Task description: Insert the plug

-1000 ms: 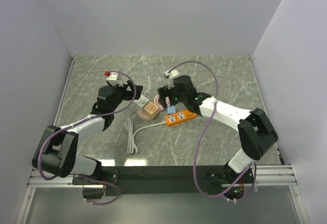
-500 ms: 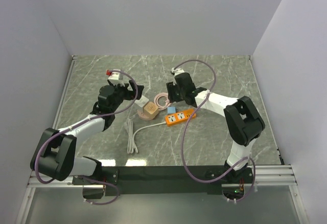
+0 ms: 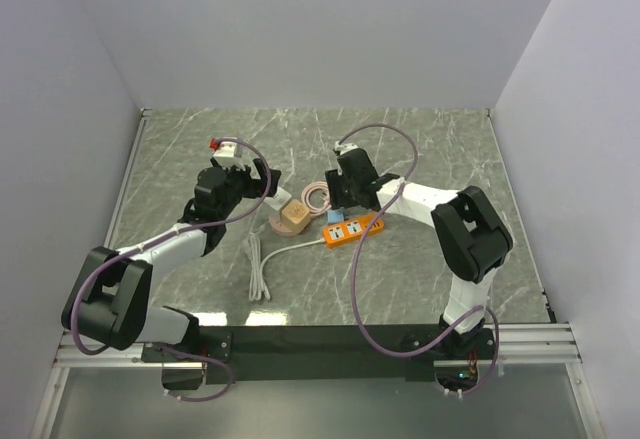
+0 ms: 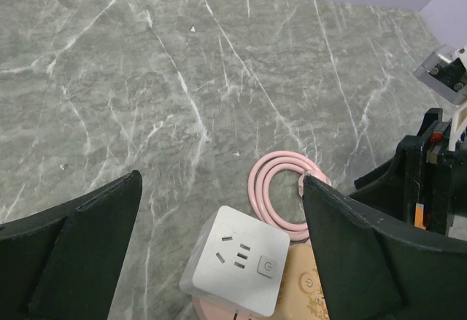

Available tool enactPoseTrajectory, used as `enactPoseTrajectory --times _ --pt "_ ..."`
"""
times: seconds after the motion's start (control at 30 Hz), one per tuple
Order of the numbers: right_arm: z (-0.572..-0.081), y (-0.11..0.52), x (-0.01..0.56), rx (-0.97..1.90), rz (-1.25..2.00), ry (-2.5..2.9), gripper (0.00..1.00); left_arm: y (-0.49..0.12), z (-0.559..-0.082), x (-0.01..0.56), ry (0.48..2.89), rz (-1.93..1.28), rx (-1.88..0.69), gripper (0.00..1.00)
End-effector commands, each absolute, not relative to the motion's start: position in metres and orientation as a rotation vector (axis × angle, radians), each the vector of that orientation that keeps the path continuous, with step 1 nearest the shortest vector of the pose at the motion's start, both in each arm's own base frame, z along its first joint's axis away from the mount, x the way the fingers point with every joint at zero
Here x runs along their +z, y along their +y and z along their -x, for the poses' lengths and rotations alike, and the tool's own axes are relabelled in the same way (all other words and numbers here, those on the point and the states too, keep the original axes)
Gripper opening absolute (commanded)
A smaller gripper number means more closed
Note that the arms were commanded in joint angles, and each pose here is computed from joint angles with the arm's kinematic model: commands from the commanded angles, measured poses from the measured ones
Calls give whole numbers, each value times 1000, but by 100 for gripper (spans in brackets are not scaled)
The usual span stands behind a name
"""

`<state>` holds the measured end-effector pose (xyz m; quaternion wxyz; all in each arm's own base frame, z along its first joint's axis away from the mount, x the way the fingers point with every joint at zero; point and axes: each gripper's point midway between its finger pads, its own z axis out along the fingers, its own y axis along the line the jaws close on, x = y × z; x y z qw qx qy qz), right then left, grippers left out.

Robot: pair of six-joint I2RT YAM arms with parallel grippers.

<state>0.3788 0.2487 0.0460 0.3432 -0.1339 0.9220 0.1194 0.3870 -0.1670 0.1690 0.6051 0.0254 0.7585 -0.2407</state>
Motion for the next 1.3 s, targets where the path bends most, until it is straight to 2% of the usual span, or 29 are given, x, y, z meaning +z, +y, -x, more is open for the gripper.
enactPoseTrajectory --times 0.0,0.43,0.8,1.27 --pt "-370 250 44 301 326 2412 60 -171 -396 189 1698 -69 -556 98" --pt "-345 260 38 230 372 2450 62 -168 -392 188 1696 -60 -548 99" --pt "-329 273 81 261 404 2329 66 -167 -389 190 1687 -58 -553 99" --pt "-324 274 49 183 443 2411 68 -162 -382 195 1678 -61 -541 100"
